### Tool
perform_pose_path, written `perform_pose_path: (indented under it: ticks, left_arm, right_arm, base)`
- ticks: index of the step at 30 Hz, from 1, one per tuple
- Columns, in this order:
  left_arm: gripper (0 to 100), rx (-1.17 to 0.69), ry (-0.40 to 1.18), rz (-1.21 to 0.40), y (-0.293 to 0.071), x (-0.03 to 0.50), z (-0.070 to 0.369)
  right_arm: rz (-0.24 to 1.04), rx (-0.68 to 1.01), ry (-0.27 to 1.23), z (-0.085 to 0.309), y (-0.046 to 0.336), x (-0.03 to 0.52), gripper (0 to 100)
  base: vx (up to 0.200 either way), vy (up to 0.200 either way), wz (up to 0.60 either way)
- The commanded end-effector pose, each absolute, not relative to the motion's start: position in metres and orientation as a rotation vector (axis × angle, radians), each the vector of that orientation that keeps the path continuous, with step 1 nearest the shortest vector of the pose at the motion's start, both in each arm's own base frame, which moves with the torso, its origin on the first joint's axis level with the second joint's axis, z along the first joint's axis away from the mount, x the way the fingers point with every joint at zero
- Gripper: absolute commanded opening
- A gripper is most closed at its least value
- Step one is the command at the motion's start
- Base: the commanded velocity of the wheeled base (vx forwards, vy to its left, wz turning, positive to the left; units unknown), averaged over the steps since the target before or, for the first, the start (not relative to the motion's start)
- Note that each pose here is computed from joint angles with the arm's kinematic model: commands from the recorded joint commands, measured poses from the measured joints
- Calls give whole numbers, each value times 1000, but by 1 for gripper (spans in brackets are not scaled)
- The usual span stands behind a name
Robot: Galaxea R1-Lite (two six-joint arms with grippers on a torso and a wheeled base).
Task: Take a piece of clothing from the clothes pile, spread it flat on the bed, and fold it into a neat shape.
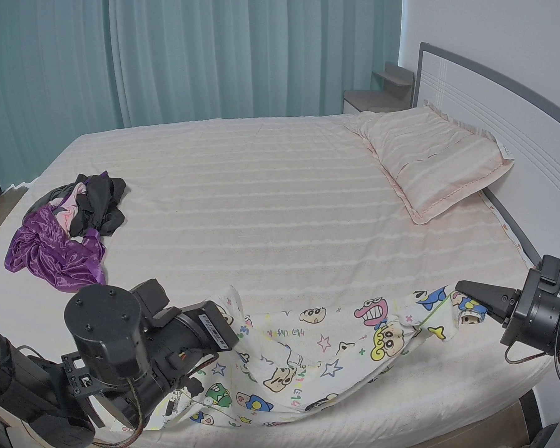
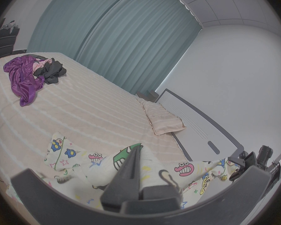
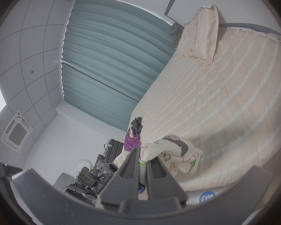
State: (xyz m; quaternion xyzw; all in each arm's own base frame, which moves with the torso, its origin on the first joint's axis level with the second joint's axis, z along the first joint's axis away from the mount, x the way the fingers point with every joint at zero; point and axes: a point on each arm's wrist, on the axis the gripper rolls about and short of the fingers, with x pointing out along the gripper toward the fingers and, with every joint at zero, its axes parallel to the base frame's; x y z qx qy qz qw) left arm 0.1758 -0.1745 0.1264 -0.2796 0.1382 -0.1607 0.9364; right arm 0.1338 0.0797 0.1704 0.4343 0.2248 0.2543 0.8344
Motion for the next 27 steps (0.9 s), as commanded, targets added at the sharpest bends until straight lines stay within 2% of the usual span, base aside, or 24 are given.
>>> perform_pose_path:
  ticks: [1, 8, 20, 27]
  left_arm:
    - [0, -585, 255, -329, -171, 173, 134]
    - [0, -601, 193, -325, -158, 157, 150]
    - [0, -570, 99, -344, -134, 128, 168]
    - [0, -584, 41, -362, -113, 110, 176]
  right_arm:
    - [549, 906, 448, 174, 77, 130, 0]
    - [610, 898, 326, 185, 59, 98, 0]
    - [666, 824, 238, 192, 43, 67, 0]
    - [767, 732, 82, 201, 30, 43, 0]
  base:
    - [-200, 0, 0]
    - [-200, 0, 0]
    - [-200, 0, 0]
    - [-171, 0, 0]
